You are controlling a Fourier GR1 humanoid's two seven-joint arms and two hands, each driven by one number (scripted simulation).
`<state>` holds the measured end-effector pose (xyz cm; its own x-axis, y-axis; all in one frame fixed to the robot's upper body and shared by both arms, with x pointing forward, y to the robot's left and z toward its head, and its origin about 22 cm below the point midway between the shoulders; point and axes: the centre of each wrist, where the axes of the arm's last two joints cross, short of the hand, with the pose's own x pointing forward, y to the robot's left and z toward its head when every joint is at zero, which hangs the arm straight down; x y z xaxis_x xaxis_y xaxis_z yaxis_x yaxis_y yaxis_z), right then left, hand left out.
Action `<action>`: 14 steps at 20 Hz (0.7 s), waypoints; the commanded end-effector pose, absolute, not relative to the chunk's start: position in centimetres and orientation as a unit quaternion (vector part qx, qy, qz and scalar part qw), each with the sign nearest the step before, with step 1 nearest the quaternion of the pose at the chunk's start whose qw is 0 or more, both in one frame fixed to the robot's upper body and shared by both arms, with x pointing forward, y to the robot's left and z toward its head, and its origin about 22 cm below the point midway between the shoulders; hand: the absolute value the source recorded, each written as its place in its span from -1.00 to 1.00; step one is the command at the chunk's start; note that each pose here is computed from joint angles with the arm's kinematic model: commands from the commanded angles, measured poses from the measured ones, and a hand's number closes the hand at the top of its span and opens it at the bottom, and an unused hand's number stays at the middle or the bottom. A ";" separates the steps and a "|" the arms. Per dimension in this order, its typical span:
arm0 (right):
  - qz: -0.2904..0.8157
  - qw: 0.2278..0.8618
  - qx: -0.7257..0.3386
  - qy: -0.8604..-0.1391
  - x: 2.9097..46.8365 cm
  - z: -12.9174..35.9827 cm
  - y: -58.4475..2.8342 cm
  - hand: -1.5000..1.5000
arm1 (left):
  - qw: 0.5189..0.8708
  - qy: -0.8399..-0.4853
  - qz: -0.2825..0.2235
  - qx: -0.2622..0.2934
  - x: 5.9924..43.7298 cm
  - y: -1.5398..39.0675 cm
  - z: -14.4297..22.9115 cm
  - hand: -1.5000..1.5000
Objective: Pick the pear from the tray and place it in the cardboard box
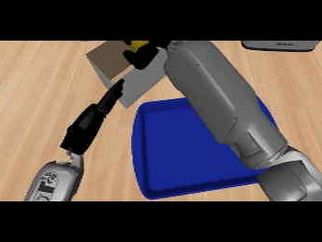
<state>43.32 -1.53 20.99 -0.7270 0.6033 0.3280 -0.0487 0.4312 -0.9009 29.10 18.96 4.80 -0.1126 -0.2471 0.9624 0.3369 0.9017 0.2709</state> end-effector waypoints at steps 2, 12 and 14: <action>0.514 0.327 -0.207 -0.766 44.0 19.0 -1.4 1.00 | 0.661 -0.717 -0.218 -0.034 29.8 18.3 4.8 0.00; 0.487 0.471 -0.135 -0.723 45.0 13.6 -4.4 -1.00 | 0.649 -0.717 -0.248 -0.058 29.3 16.3 4.4 0.00; 0.466 0.471 -0.097 -0.743 45.0 12.8 -5.0 -1.00 | 0.654 -0.719 -0.231 -0.050 30.6 17.1 6.8 0.00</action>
<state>44.97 -4.11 14.33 -0.5502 0.6396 0.5369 -0.2580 0.4813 -0.8377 29.69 17.41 5.42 -0.1449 -0.2359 0.9609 0.3813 0.8829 0.2742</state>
